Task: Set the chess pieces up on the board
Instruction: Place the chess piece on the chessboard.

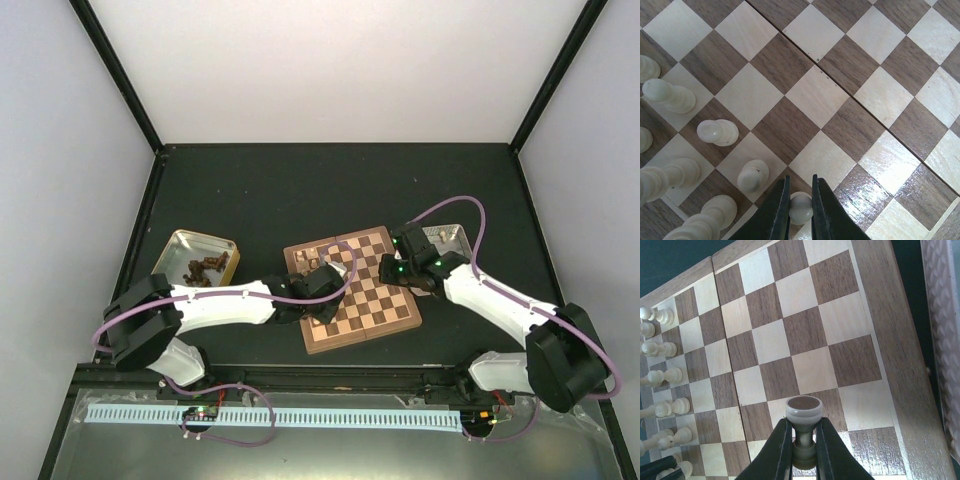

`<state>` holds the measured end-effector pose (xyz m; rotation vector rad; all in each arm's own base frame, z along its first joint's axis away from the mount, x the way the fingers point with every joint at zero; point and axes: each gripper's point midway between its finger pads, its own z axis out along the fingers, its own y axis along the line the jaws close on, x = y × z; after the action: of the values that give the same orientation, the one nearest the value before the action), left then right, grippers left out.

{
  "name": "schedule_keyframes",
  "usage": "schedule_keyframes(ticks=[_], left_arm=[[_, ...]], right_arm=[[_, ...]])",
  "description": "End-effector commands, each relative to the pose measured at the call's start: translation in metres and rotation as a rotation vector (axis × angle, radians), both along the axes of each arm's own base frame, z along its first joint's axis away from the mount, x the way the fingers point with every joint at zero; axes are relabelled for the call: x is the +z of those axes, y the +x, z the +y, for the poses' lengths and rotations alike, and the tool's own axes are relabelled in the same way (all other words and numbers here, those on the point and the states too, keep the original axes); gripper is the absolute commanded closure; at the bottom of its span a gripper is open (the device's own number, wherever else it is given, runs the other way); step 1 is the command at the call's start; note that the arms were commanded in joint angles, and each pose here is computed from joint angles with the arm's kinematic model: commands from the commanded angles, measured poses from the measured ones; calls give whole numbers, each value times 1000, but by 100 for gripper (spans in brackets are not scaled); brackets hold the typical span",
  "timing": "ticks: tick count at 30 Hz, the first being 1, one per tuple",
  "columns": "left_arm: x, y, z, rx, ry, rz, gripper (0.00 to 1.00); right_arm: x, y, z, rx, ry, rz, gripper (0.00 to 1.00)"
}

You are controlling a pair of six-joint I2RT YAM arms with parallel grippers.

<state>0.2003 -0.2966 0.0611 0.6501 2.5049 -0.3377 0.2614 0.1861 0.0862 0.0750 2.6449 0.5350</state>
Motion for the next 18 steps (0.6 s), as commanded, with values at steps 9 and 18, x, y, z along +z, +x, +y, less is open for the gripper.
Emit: schedule_keyframes(ticks=[9, 18], left_arm=[[4, 0, -2, -28, 9, -30, 86], [6, -1, -2, -35, 20, -36, 82]], right_arm=[[3, 8, 5, -6, 23, -6, 99], [2, 6, 6, -2, 26, 0, 99]])
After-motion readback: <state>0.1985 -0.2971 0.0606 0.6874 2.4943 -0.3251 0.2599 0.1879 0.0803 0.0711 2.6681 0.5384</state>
